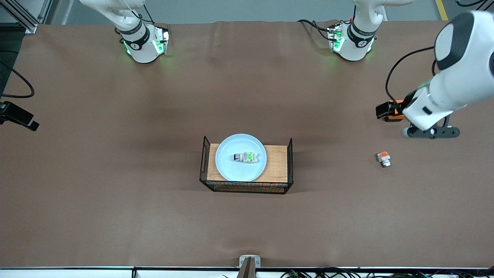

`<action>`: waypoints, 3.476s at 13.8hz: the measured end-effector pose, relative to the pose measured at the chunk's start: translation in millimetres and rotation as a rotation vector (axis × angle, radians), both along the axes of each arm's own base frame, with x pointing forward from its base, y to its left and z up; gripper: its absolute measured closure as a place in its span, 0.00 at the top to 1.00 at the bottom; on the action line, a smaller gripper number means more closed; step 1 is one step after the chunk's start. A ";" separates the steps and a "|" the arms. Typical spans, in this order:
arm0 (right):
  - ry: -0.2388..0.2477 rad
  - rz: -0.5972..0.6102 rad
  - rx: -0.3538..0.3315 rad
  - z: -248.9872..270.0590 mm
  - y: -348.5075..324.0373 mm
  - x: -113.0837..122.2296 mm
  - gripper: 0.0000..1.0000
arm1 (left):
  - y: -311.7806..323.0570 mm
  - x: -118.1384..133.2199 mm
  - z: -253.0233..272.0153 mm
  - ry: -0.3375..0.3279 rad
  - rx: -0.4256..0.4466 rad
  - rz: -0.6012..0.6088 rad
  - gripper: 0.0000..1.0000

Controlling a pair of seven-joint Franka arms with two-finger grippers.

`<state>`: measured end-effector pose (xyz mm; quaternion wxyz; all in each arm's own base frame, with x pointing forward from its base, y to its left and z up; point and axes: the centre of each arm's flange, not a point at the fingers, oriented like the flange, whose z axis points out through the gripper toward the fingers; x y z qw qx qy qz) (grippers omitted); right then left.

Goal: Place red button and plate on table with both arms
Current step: 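Move the left gripper over the green button on the blue plate, then lower the left gripper and close it on the green button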

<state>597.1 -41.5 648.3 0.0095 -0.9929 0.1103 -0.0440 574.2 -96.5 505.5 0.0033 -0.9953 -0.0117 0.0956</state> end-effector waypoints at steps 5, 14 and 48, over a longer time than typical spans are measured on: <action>-0.001 0.000 0.000 0.1 0.0 0.1 1.00 | -52.1 -3.5 -1.6 -0.004 0.078 0.357 1.00; -0.002 -0.008 0.000 0.3 -5.0 -0.2 1.00 | -194.1 -14.6 33.6 0.006 0.071 1.062 1.00; -0.002 -0.010 0.000 0.2 -6.3 -0.3 1.00 | -411.7 -9.7 -149.5 -0.034 -0.071 1.546 1.00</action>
